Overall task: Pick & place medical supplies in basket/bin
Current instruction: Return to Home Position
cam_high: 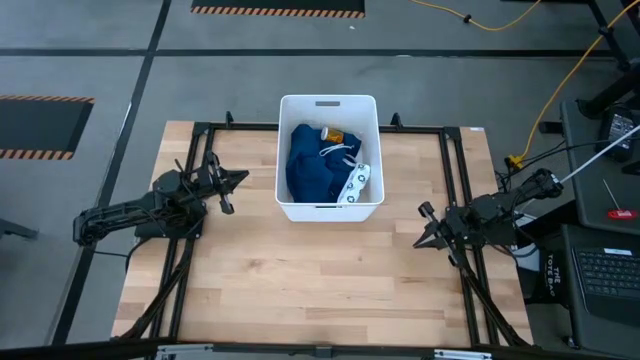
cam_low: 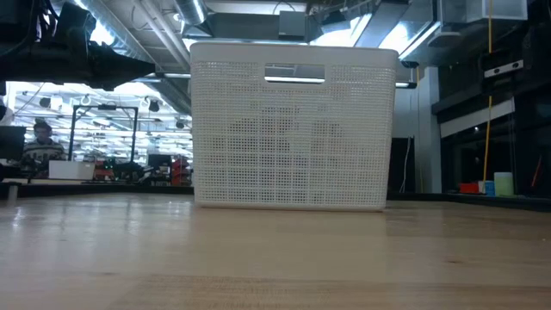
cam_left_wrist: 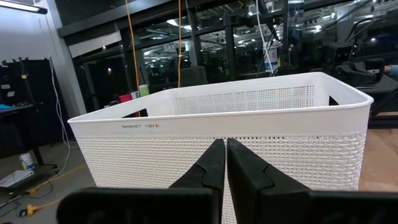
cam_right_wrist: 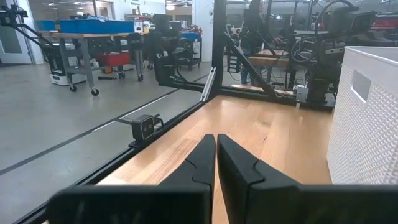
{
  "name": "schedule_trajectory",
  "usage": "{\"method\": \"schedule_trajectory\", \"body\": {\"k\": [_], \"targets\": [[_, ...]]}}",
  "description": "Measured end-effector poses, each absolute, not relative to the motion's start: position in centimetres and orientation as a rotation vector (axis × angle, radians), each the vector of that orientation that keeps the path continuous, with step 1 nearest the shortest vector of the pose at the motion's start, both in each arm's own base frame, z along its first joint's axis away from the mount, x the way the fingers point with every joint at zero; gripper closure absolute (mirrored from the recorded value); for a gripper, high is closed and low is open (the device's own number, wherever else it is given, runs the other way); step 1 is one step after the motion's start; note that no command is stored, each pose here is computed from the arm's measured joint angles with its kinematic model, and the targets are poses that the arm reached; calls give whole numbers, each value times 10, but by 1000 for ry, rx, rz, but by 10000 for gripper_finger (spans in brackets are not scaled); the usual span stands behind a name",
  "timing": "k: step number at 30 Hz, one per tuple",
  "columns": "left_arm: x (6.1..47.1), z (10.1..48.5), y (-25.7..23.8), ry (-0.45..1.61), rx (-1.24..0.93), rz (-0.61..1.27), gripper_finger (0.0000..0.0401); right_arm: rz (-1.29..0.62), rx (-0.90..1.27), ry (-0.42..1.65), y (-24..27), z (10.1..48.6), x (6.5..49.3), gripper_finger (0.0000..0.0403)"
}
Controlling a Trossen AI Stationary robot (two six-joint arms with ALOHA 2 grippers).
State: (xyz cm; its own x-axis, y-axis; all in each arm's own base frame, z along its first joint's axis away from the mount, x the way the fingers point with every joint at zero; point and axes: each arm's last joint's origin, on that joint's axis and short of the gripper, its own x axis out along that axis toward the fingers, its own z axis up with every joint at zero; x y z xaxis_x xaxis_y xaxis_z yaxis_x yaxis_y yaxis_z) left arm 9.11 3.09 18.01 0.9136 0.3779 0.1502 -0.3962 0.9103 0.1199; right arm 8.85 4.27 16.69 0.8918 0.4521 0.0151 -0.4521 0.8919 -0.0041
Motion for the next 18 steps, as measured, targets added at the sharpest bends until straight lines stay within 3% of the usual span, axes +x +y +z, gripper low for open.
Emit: {"method": "schedule_trajectory", "body": {"k": [18], "targets": [[91, 180, 31, -125, 149, 400, 390, 469, -1, -16, 43, 167, 88, 382]]}}
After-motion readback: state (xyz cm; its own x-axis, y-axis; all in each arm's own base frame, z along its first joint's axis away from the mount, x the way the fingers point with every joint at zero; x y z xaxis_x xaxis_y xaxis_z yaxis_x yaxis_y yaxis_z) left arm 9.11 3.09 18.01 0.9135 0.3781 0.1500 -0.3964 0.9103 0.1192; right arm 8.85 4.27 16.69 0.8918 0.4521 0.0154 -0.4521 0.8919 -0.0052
